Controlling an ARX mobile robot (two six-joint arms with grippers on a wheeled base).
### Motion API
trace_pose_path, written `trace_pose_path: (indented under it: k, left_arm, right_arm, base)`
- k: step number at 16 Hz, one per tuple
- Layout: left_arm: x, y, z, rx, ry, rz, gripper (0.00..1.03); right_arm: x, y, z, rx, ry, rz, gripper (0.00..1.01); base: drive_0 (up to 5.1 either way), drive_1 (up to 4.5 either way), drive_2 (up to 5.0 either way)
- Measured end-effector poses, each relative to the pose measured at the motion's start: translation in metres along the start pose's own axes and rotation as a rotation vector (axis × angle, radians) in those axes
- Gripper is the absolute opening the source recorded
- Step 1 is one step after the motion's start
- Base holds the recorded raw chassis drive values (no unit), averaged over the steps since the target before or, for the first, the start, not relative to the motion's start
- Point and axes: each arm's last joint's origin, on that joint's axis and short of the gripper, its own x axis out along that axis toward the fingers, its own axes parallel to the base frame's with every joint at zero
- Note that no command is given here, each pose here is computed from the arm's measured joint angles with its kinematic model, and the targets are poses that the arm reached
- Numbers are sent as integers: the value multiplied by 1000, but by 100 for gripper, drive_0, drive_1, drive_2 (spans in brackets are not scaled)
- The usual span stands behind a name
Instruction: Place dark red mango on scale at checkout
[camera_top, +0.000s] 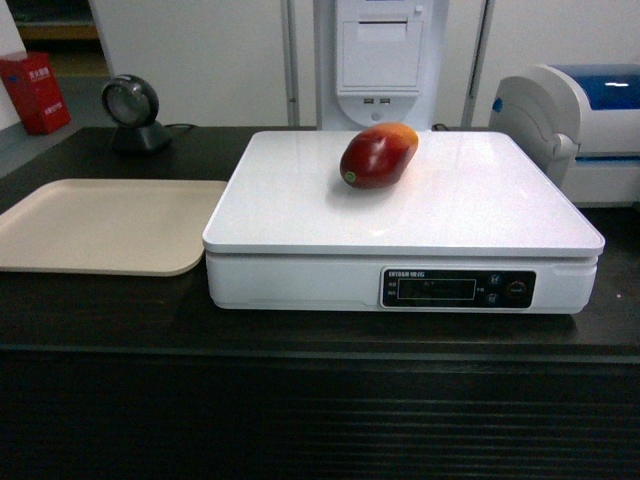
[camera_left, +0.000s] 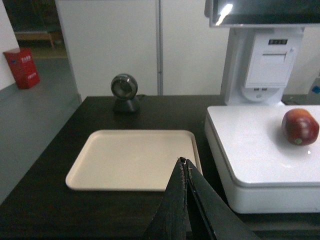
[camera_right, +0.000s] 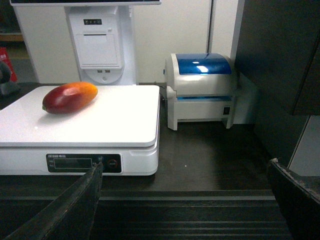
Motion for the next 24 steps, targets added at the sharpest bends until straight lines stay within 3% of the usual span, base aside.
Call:
trace_pose_path:
  k: [1,7,17,20,21,24]
  left_arm:
    - [-3,0,-11,0,19,0,2]
    - [-18,1,-38,0,6,0,2]
    - [-32,1,-59,0,-19,-1,2]
    - [-40,1,-68,1,46,-4,2]
    - [-44,1,-64,1,-8,0,2]
    - [-44,1,-64,1,2,0,2]
  right_arm:
    - [0,0,0,0,0,0,98]
    - [0,0,0,0,0,0,98]
    - [0,0,0,0,0,0,98]
    - [0,0,0,0,0,0,98]
    - [0,0,0,0,0,0,98]
    - [0,0,0,0,0,0,98]
  base:
    - [0,0,0]
    - [0,0,0]
    - [0,0,0]
    - [0,0,0]
    - [0,0,0]
    - [0,0,0]
